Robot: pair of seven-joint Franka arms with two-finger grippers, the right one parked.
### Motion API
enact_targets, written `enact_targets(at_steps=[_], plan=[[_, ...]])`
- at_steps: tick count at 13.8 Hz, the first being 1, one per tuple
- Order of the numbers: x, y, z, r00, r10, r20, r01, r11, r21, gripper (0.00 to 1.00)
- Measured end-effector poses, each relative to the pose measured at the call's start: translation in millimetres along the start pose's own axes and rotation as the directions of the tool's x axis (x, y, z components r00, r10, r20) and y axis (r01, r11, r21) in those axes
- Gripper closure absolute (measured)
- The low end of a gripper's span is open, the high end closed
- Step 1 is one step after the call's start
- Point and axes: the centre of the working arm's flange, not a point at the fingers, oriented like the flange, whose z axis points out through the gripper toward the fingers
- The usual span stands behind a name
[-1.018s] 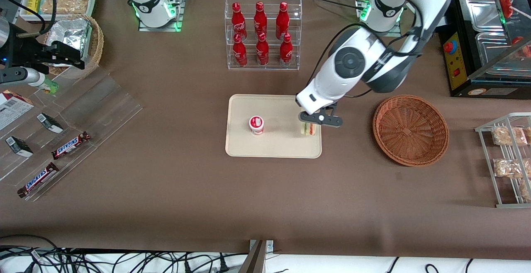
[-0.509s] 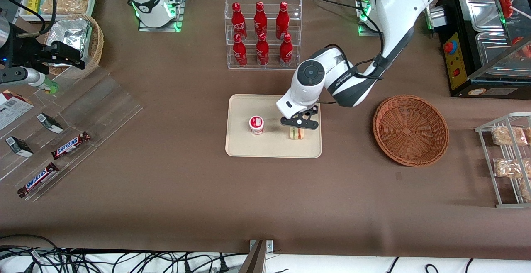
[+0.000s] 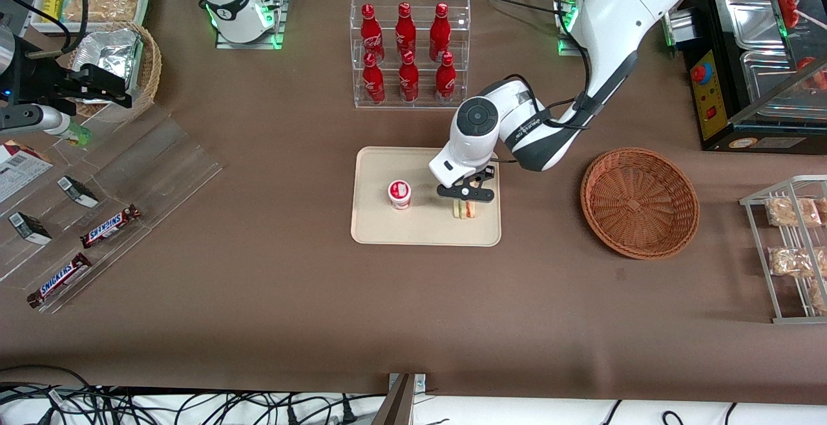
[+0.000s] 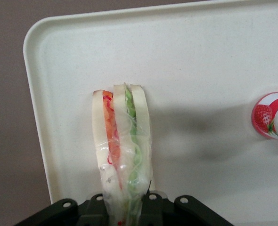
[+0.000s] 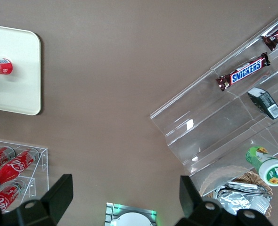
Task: Place sandwich from basket to tray
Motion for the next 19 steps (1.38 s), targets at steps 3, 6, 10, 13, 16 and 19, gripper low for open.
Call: enact_targets(at_steps=[3,6,10,13,16,19], plan=[[5.1,0.2,-6.8,1.0,-0.027,-0.015,0.026,1.0,-0.01,0.47],[21.8,-7.5,-39.2,0.995,-0.065,-0.073,0.063,0.997,-0.032,0.19],[43.1,-46.6,-135.2,0.95,-0.236,-0.203,0.23,0.972,-0.053,0.0],[39.6,-93.5,-216.4,0.898,-0.378,-0.223,0.374,0.925,-0.063,0.0],[28.3,-136.7,-276.7,0.852,-0.477,-0.216,0.47,0.879,-0.087,0.0],[25.0,-170.5,-300.4,0.865,-0.468,-0.184,0.456,0.884,-0.101,0.0]])
